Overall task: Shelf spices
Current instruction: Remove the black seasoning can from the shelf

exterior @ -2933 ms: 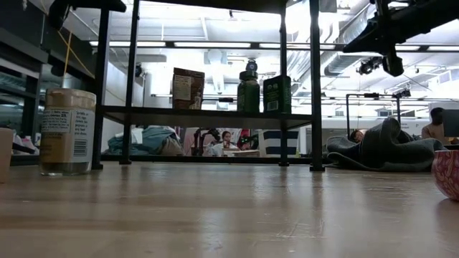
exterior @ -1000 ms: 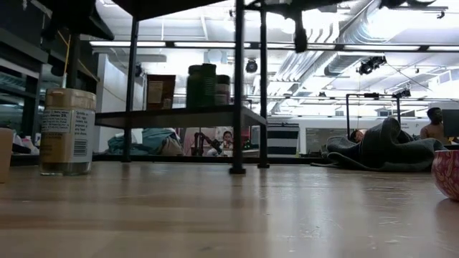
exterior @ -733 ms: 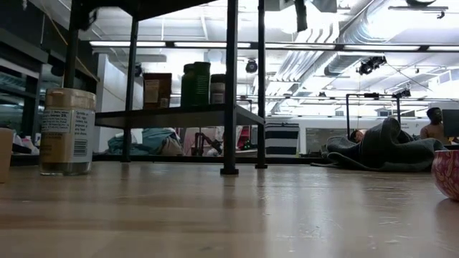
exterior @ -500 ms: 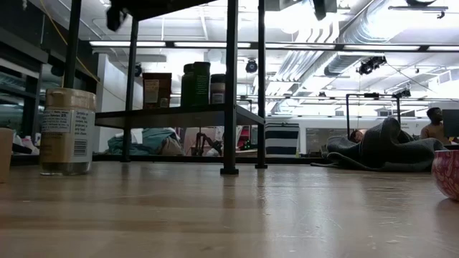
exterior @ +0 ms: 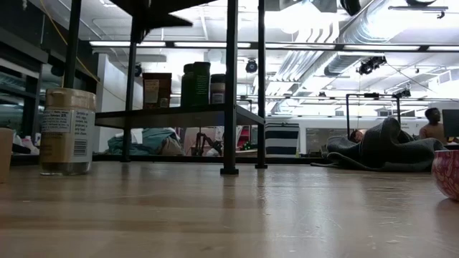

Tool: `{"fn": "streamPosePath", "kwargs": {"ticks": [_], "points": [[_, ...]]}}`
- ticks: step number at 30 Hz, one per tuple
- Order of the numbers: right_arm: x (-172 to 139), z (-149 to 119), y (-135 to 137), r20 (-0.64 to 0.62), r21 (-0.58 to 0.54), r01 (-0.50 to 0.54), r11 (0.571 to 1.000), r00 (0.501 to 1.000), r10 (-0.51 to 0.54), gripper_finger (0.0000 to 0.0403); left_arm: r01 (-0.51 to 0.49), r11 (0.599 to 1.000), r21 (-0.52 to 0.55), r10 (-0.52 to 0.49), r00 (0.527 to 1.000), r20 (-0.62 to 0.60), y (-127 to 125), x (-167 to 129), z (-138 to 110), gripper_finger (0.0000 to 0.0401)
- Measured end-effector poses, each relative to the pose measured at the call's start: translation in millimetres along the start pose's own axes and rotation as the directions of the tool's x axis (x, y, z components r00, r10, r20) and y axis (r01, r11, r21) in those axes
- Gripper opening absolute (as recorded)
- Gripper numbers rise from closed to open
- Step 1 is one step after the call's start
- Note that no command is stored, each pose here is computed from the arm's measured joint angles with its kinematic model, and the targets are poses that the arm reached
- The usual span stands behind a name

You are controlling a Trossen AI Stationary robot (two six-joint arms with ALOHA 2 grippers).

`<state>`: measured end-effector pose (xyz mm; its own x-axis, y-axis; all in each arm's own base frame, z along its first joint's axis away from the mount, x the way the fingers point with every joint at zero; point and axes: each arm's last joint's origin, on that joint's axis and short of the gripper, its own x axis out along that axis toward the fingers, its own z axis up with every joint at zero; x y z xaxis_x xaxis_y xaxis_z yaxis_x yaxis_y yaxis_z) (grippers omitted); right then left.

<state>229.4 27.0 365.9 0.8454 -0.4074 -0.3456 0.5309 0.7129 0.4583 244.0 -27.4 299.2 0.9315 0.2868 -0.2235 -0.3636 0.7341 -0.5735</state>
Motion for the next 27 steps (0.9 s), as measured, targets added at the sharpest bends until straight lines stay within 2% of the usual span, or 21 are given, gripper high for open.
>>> {"fn": "streamPosePath", "kwargs": {"ticks": [4, 9, 14, 19, 24, 27], "points": [[-1, -1, -2, -0.012, -0.012, 0.012, 1.0, 1.0, -0.012, 0.0, -0.034, 0.999, 0.033, 0.034, 0.999, 0.014, -1, 10, -4, 0.0294], [-2, -3, -5, -0.034, -0.031, 0.033, 0.999, 0.999, -0.034, 0.0, -0.168, 0.98, 0.102, 0.16, 0.984, 0.079, -10, 18, 5, 0.0297], [-1, -5, -8, -0.054, -0.052, 0.057, 0.997, 0.997, -0.059, 0.0, -0.339, 0.915, 0.22, 0.338, 0.94, 0.044, -20, 36, 8, 0.0298], [-2, -6, -9, -0.063, -0.06, 0.064, 0.996, 0.996, -0.068, 0.0, -0.448, 0.848, 0.284, 0.474, 0.88, -0.025, -29, 57, 5, 0.0298], [-2, -6, -9, -0.065, -0.063, 0.067, 0.996, 0.995, -0.071, 0.0, -0.547, 0.796, 0.261, 0.578, 0.814, -0.054, -29, 68, 0, 0.0298], [-2, -7, -9, -0.067, -0.065, 0.068, 0.996, 0.995, -0.073, 0.0, -0.602, 0.775, 0.192, 0.621, 0.782, -0.053, -25, 68, -3, 0.0298]]}}
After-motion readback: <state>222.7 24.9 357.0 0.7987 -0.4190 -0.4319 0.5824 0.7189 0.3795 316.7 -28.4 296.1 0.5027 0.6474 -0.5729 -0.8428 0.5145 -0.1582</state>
